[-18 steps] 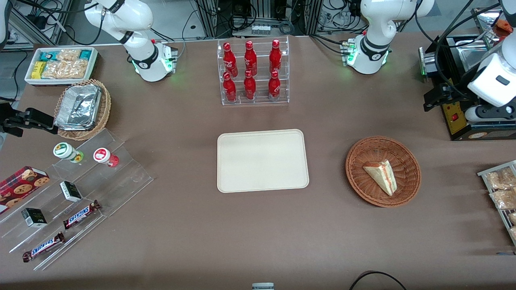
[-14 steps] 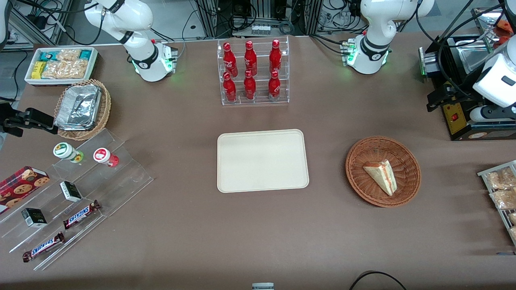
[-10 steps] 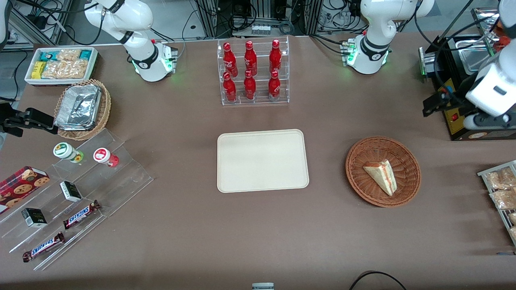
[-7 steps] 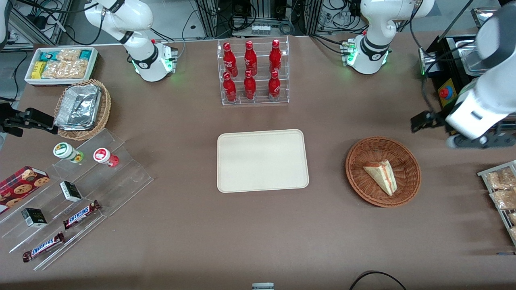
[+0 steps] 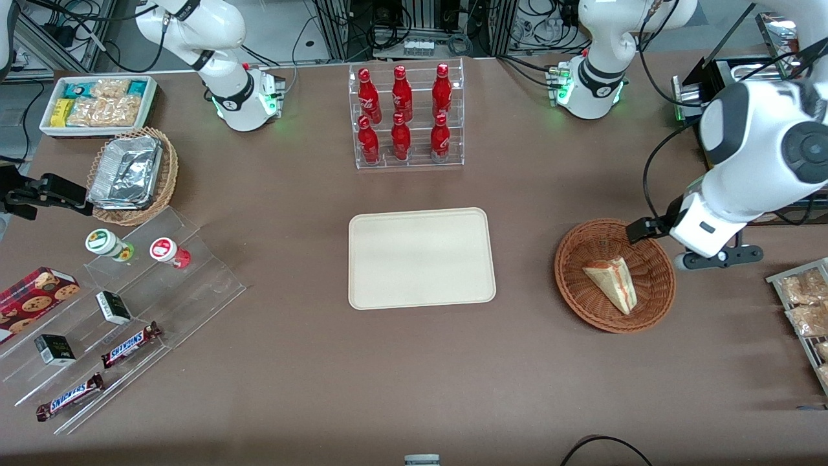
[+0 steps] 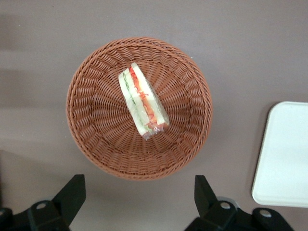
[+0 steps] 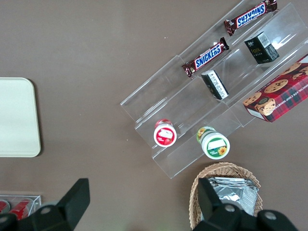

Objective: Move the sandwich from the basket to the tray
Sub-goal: 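Lower the open left gripper over the wrapped sandwich in the basket, then close the left gripper on the wrapped sandwich and lift it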

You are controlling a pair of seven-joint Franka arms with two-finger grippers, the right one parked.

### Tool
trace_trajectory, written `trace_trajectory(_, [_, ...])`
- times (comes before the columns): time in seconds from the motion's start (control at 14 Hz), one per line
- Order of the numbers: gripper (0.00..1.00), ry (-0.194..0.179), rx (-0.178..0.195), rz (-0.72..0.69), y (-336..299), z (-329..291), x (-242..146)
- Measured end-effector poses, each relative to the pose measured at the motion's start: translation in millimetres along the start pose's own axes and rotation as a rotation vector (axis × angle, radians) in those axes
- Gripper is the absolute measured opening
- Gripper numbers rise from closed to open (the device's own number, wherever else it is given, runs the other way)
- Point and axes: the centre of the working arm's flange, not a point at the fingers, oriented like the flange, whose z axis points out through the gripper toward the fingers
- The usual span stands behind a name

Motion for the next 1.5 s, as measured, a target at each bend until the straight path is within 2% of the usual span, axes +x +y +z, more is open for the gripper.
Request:
trace_trajectory(0.21, [1.00, 0.027, -0.007, -0.080, -2, 37, -3])
trace_trajectory(0.71, [1.00, 0.054, -0.017, -0.155, -6, 114, -6])
trace_trajectory(0.93, [1.00, 0.070, -0.023, -0.200, -9, 137, -5])
trace_trajectory(1.5, [1.00, 0.080, -0.029, -0.225, -8, 168, 1])
